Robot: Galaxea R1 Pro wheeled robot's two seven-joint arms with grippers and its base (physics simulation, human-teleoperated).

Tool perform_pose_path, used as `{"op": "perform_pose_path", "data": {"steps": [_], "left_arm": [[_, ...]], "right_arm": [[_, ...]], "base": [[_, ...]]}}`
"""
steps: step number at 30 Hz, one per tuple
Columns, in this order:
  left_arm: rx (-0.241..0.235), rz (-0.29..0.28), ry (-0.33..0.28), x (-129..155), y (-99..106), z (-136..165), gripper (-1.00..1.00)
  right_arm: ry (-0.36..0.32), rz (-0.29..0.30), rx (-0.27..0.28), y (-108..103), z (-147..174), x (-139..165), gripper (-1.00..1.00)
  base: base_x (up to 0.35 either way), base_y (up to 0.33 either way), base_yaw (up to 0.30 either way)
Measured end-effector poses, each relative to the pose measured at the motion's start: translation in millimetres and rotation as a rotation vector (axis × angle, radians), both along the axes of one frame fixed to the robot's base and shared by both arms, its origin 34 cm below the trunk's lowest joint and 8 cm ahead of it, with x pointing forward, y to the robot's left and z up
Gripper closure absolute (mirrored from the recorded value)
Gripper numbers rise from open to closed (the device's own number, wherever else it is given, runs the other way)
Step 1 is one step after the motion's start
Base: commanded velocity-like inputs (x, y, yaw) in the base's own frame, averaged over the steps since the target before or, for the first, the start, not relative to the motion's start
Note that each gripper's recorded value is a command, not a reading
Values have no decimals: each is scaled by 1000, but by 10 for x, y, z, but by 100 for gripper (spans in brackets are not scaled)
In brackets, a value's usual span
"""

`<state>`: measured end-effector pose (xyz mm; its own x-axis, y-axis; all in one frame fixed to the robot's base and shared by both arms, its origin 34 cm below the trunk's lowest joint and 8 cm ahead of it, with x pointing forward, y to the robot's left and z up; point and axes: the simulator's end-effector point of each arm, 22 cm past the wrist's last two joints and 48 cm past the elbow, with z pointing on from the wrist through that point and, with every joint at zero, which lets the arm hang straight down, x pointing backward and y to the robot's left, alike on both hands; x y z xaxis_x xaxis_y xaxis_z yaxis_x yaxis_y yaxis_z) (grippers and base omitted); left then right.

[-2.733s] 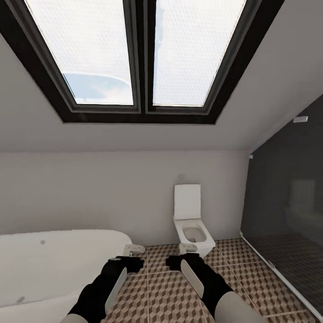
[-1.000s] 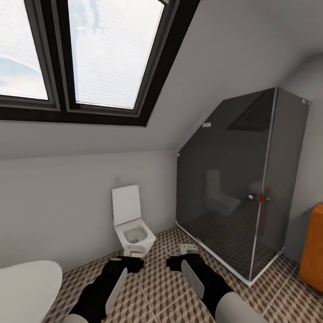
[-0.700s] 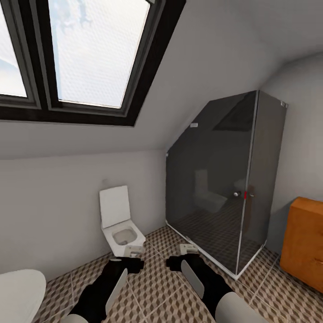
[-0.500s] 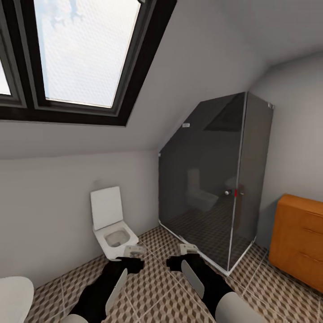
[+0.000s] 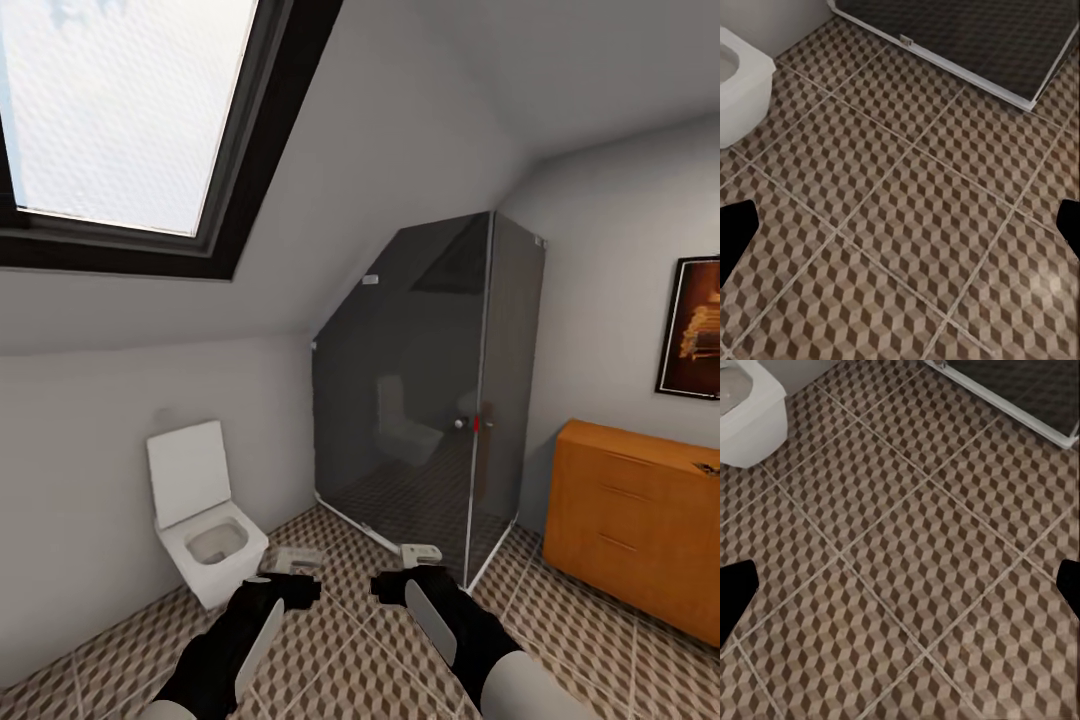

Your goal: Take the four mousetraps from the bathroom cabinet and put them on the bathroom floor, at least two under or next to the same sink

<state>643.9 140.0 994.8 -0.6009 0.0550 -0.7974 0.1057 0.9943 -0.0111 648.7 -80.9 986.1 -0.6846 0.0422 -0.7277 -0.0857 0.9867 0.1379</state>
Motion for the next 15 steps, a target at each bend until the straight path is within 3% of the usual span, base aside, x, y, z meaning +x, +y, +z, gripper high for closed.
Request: {"op": "perform_pose_path", "data": {"steps": [15], "left_arm": [[5, 0, 0, 0, 4, -3, -100]], "right_arm": [[1, -4, -1, -43, -7, 8, -100]], "base": [[0, 0, -293]]}}
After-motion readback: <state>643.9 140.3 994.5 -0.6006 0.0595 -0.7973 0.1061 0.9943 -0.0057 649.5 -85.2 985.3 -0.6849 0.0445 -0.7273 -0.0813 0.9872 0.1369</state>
